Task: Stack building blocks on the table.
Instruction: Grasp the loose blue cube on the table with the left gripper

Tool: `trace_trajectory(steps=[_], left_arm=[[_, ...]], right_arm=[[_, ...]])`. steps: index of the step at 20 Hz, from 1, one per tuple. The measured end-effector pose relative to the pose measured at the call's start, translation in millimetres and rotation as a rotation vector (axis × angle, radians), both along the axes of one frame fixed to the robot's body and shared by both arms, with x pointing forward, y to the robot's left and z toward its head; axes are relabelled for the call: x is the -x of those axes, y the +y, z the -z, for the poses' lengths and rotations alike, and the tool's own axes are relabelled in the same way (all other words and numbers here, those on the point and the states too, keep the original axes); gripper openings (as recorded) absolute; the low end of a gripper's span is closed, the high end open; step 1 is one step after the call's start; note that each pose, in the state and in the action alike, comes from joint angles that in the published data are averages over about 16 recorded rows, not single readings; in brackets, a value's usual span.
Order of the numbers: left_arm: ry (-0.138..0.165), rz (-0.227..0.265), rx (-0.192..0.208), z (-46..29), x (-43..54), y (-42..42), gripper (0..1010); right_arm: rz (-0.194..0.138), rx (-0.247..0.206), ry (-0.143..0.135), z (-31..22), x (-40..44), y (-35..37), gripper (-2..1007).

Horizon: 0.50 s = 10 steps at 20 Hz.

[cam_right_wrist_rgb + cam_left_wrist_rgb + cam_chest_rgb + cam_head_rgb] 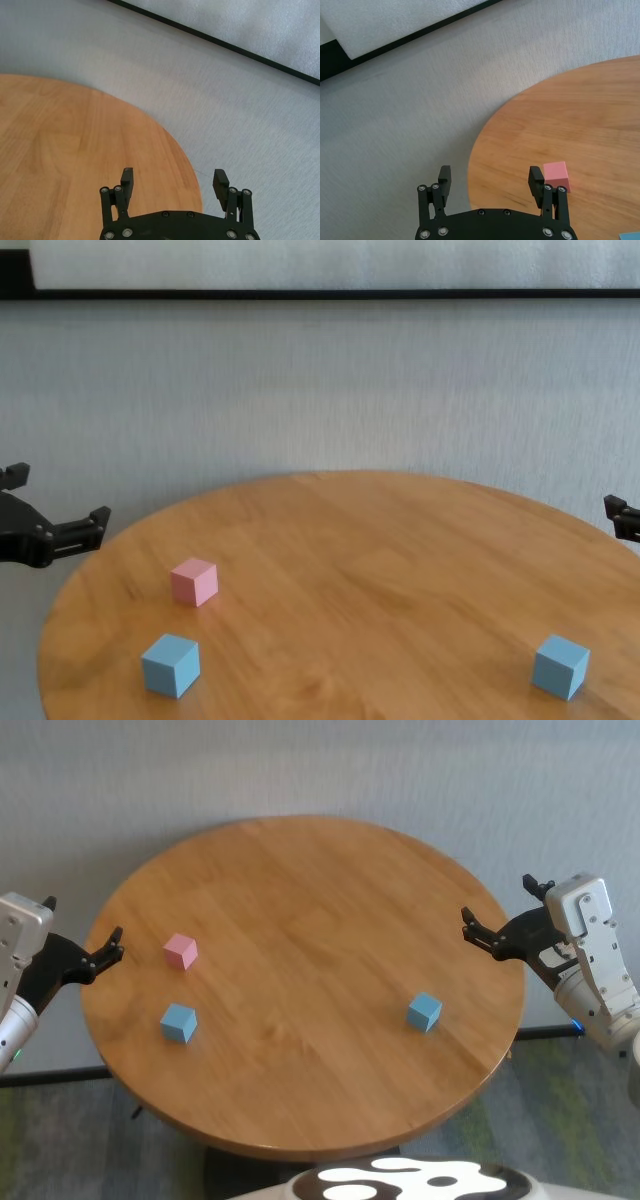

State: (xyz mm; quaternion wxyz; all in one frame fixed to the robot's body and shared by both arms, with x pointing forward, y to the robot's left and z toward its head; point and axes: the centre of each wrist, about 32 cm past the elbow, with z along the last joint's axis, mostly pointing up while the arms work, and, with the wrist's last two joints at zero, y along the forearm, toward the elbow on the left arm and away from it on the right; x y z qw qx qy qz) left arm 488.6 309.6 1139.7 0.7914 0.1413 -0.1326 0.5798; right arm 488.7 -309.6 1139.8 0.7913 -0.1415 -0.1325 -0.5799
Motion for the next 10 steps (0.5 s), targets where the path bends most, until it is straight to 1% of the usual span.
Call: trace_trajectory(steps=[10], left_arm=[[0.000,0.000,0.000,-0.1,0.0,0.0,1003]], right_arm=[[0.000,0.000,0.000,0.0,0.0,0.0,1005]])
